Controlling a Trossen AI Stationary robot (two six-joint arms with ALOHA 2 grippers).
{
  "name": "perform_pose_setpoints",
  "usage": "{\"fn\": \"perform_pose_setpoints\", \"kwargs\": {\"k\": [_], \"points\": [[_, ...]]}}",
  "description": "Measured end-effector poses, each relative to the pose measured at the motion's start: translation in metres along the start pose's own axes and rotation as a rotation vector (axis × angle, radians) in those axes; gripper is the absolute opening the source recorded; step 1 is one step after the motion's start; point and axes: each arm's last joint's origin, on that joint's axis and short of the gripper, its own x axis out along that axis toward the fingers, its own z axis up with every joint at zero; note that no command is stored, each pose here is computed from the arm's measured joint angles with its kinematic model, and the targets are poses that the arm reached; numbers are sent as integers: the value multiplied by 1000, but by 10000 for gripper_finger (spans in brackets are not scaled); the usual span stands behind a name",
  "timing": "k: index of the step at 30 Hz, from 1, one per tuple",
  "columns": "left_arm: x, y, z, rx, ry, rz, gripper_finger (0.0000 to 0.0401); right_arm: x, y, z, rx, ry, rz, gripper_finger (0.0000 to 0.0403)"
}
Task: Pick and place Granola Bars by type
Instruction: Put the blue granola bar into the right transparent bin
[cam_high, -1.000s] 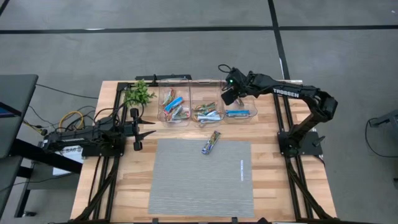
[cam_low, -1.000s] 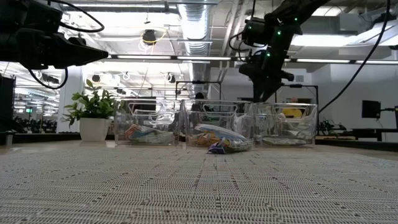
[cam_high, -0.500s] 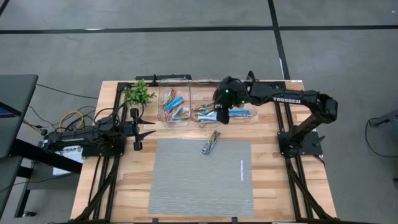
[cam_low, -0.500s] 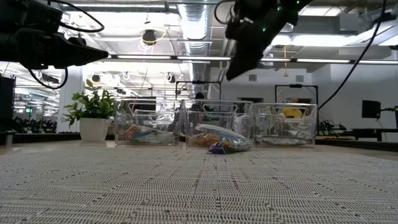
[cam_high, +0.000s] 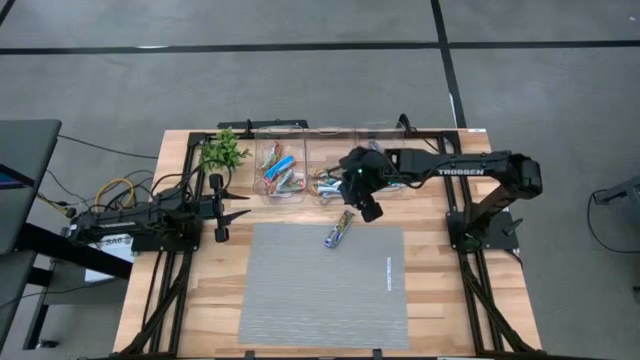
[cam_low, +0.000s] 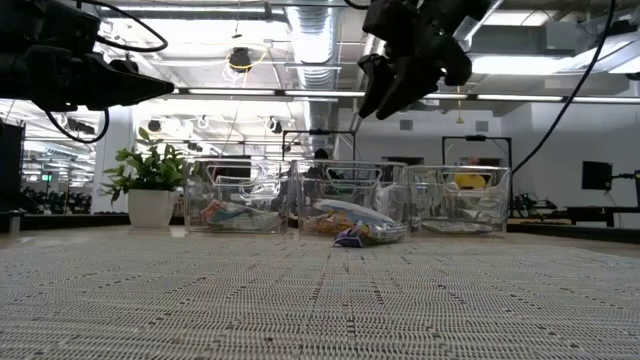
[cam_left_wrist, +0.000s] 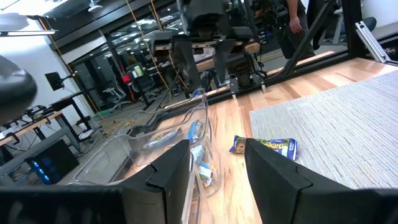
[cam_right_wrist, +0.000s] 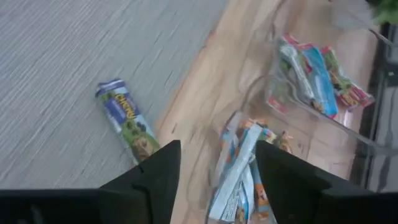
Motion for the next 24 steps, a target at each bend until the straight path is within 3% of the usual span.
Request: {"fn": "perform_pose_setpoints", "kwargs": {"k": [7, 24], "points": [[0, 0, 0, 0, 0, 0, 149, 6, 15, 9, -60, 9, 46, 221], [0, 0, 0, 0, 0, 0, 149, 94, 46, 4, -114, 170, 240, 212]]}}
